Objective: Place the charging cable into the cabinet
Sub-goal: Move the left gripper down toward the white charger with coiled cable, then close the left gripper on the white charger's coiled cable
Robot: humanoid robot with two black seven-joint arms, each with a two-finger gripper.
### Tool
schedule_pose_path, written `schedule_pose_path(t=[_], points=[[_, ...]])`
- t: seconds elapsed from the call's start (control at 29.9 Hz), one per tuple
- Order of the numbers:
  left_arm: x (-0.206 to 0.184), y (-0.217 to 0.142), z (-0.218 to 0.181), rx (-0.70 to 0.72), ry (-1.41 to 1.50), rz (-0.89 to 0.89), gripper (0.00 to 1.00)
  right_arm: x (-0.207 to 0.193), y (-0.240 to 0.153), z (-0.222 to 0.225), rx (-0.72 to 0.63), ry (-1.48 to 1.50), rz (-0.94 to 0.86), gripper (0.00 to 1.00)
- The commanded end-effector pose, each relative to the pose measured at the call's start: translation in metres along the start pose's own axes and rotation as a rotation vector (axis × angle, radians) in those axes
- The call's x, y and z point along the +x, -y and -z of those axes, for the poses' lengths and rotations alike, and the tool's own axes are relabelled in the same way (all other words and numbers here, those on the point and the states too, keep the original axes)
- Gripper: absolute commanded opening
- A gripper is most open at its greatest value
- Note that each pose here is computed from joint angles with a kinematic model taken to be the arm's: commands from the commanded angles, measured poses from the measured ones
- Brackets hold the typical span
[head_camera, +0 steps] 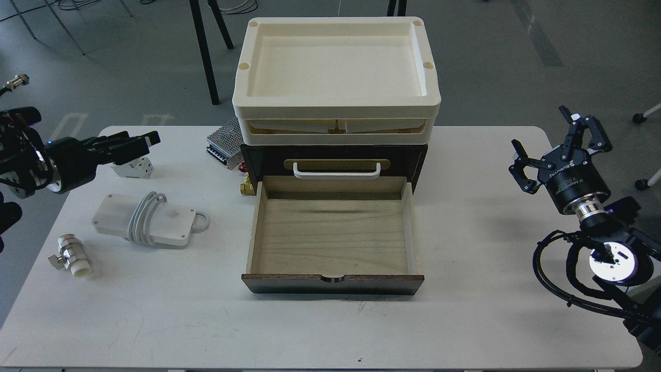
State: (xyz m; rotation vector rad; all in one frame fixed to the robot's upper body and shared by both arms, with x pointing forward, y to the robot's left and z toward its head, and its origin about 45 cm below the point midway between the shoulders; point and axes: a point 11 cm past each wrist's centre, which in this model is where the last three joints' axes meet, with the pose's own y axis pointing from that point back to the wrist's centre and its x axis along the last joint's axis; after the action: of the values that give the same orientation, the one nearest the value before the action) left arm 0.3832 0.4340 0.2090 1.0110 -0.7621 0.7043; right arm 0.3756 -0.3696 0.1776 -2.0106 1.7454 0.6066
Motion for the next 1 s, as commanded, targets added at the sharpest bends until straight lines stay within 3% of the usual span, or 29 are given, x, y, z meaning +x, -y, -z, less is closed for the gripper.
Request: schedule_pose_path(t=[0.0,0.4,0.7,0.97], points=[[-0.034,-0.001,0.007,0.018,0.085,0.045,0.86,0.0,0.0,0.0,0.001,0.0,0.0,0.99],[-0.1,-0.012,0.018,0.027,0.186,0.136,0.86,0.0,0.0,0.0,0.0,0.0,0.0,0.99],[-0.111,0.009,0.027,0.079,0.174,0.117,0.86,0.0,0.0,0.0,0.0,0.0,0.0,0.99],[-0.118,0.002,0.039,0.113,0.195,0.097,0.86,0.0,0.0,0.0,0.001,0.0,0.0,0.99]])
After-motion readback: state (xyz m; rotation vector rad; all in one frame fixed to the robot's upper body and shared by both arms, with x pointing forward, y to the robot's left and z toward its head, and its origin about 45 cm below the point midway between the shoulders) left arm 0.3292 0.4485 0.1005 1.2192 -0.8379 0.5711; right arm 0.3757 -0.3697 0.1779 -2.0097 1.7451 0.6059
